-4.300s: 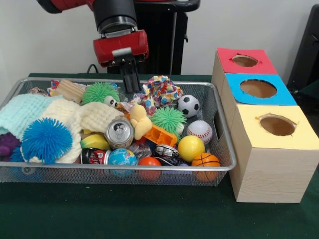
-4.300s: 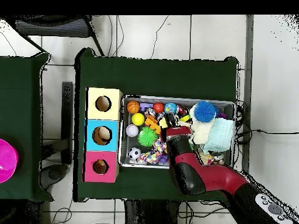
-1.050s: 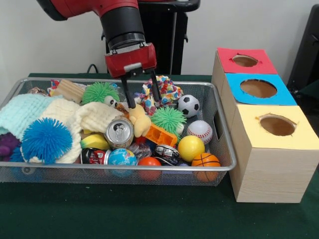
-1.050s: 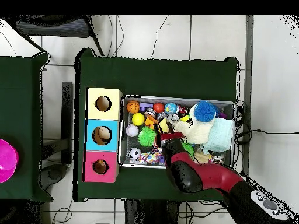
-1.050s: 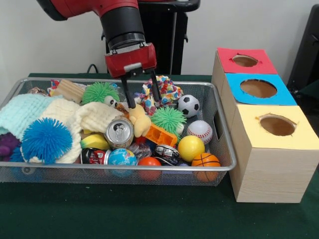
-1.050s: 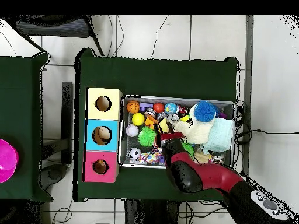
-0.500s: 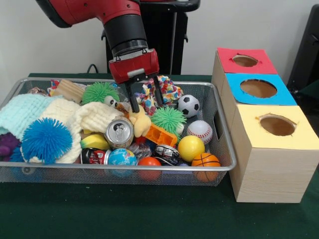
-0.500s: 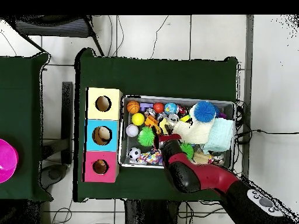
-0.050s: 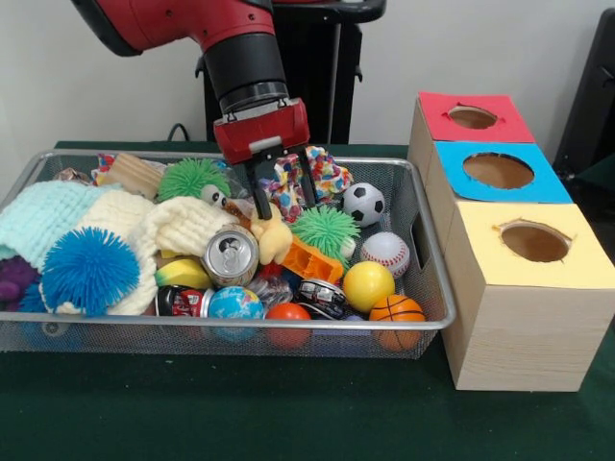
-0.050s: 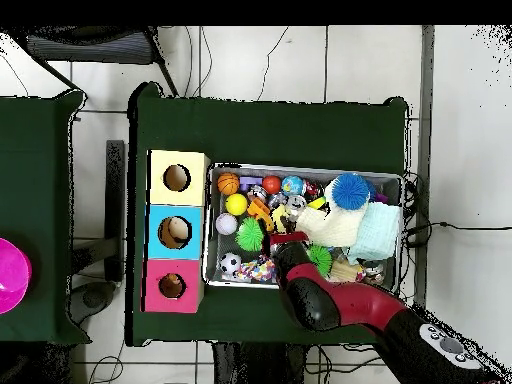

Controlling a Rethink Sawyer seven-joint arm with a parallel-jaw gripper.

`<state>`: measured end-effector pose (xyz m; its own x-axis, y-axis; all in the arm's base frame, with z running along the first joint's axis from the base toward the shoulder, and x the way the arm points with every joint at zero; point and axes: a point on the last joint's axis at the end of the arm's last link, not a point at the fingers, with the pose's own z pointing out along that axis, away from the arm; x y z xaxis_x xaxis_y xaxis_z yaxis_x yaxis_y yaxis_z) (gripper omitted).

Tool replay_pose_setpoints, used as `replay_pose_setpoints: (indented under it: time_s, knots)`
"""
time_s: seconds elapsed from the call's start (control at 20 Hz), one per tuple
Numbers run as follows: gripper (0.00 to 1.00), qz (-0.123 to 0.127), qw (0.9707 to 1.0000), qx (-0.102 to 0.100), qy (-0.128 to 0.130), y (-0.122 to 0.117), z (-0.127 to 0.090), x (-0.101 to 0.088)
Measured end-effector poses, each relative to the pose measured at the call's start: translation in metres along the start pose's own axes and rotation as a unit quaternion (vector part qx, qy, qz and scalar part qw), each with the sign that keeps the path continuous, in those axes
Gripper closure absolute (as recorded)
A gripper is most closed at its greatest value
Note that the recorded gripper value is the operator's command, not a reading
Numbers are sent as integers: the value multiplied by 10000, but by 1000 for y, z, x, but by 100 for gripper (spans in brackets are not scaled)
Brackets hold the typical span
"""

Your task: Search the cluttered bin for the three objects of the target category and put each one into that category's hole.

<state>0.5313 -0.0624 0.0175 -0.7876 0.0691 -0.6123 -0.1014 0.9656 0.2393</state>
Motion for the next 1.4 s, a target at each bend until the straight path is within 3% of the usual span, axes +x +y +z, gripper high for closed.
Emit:
replay_pose_setpoints:
  time_s: [0.45, 1.4]
  knots:
    - [0, -100, 9999, 65, 75, 1, 3, 4]
    - [0, -353, 9985, 418, -5, -13, 6, 2]
